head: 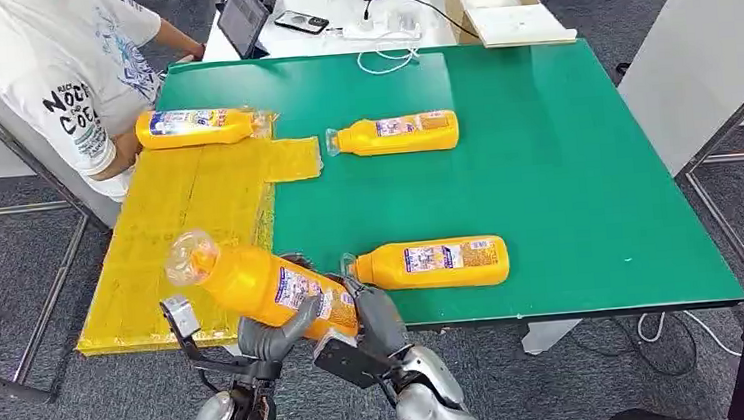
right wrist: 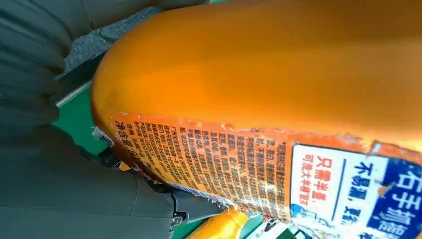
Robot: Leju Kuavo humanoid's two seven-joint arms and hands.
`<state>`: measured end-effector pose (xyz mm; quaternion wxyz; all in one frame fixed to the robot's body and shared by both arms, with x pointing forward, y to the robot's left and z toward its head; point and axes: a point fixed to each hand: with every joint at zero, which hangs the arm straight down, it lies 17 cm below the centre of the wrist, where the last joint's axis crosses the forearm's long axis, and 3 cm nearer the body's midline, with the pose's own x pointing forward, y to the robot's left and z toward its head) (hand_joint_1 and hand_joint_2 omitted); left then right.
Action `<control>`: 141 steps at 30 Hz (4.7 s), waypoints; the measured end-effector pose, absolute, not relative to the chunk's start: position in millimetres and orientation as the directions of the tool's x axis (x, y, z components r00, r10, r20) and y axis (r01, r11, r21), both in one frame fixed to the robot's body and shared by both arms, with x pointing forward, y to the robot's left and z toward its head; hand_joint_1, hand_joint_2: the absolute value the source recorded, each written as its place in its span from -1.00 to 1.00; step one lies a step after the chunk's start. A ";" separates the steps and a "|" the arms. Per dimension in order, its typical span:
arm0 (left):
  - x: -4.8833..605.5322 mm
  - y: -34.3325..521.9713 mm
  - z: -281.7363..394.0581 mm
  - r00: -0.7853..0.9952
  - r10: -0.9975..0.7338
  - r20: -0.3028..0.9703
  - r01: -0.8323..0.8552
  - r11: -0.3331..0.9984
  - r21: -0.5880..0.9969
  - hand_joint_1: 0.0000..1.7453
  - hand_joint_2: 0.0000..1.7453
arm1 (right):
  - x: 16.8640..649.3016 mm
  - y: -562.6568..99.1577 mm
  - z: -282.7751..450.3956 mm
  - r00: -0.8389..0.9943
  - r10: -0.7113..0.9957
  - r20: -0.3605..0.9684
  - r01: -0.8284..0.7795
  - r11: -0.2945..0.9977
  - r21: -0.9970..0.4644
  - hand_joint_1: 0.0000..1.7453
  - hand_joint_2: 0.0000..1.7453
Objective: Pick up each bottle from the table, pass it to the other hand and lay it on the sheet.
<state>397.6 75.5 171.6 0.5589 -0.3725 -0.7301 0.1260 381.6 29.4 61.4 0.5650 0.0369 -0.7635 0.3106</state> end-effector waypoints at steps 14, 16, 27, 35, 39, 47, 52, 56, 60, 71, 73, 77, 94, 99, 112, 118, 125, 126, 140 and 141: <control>402.7 81.9 177.8 -0.199 0.586 0.786 0.363 0.789 -0.496 1.00 1.00 | 371.7 35.2 59.3 -0.311 0.220 0.925 -0.462 0.815 -0.349 -1.00 -1.00; 412.1 92.8 183.9 -0.277 0.509 0.815 0.305 0.851 -0.428 1.00 1.00 | 366.3 36.8 66.0 -0.301 0.167 0.939 -0.485 0.821 -0.301 -1.00 -1.00; 480.4 187.1 244.9 -0.578 -0.003 0.816 -0.138 0.986 -0.094 1.00 1.00 | 376.6 5.1 149.8 -0.457 0.062 0.887 -0.351 0.904 -0.244 -1.00 -1.00; 495.0 214.3 242.5 -0.561 -0.110 0.821 -0.253 0.967 -0.043 1.00 1.00 | 378.5 -10.7 168.2 -0.496 0.045 0.867 -0.294 0.931 -0.216 -1.00 -1.00; 506.9 239.2 240.4 -0.496 -0.421 0.759 -0.444 0.875 0.195 1.00 1.00 | 382.5 -38.6 189.4 -0.543 0.037 0.839 -0.181 0.970 -0.160 -1.00 -1.00; 526.4 254.8 207.9 -0.353 -0.684 0.639 -0.503 0.714 0.487 1.00 1.00 | 382.3 -72.1 224.3 -0.607 0.041 0.794 -0.052 0.994 -0.091 -1.00 -1.00; 541.9 246.5 170.6 -0.211 -0.936 0.281 -0.427 0.347 0.835 1.00 1.00 | 383.2 -102.0 241.9 -0.634 0.026 0.773 0.053 0.999 0.010 -1.00 1.00; 549.1 265.1 123.4 -0.121 -0.986 0.116 -0.311 0.148 0.939 1.00 1.00 | 382.5 -121.0 257.0 -0.658 0.027 0.752 0.104 0.993 0.055 -1.00 1.00; 547.1 280.2 78.9 -0.092 -0.994 0.053 -0.166 0.068 0.984 1.00 1.00 | 383.5 -130.0 261.4 -0.664 0.030 0.747 0.124 0.990 0.070 -1.00 1.00; 552.3 279.0 50.6 -0.149 -0.987 -0.062 -0.018 -0.060 0.998 1.00 1.00 | 385.9 -134.9 260.8 -0.659 0.015 0.752 0.126 0.988 0.091 -1.00 1.00; 552.8 277.4 48.7 -0.159 -0.986 -0.044 -0.001 -0.044 0.999 1.00 1.00 | 386.1 -135.4 260.6 -0.658 0.015 0.753 0.127 0.988 0.091 -1.00 1.00; 553.2 274.7 40.0 -0.154 -0.978 0.144 0.093 0.131 0.987 -1.00 1.00 | 387.2 -135.9 259.4 -0.653 0.016 0.758 0.128 0.988 0.090 -1.00 1.00; 545.2 241.4 27.0 -0.022 -0.693 0.720 0.326 0.676 0.661 -1.00 -1.00 | 395.7 -119.3 238.6 -0.598 -0.010 0.801 0.067 0.996 0.063 -1.00 1.00; 543.1 234.9 28.8 -0.005 -0.619 0.785 0.342 0.737 0.583 -1.00 -1.00 | 399.5 -118.1 230.6 -0.580 -0.014 0.815 0.059 0.996 0.060 -1.00 1.00; 539.9 274.4 107.3 -0.203 -0.524 0.827 -0.256 0.844 0.472 -1.00 1.00 | 402.9 -99.9 211.9 -0.537 0.114 0.836 0.037 0.993 -0.111 -1.00 1.00; 523.9 286.9 134.2 -0.249 -0.487 0.837 -0.401 0.839 0.368 -1.00 1.00 | 406.6 -90.4 191.9 -0.496 0.218 0.840 0.012 0.970 -0.244 -1.00 1.00; 482.4 271.7 182.3 -0.393 -0.450 0.802 -0.481 0.844 0.238 -1.00 1.00 | 434.3 -116.1 126.3 -0.381 0.570 0.728 -0.076 0.765 -0.639 -1.00 1.00; 476.2 266.9 187.0 -0.411 -0.446 0.795 -0.478 0.848 0.229 -1.00 1.00 | 438.4 -125.8 121.9 -0.372 0.598 0.710 -0.076 0.742 -0.666 -1.00 1.00; 453.5 252.2 217.4 -0.495 -0.431 0.754 -0.477 0.861 0.179 -1.00 1.00 | 450.1 -160.6 110.8 -0.349 0.680 0.645 -0.065 0.669 -0.741 -1.00 1.00; 452.4 250.8 218.9 -0.500 -0.430 0.752 -0.476 0.862 0.177 -1.00 1.00 | 451.1 -162.5 108.8 -0.339 0.689 0.640 -0.068 0.661 -0.747 -1.00 1.00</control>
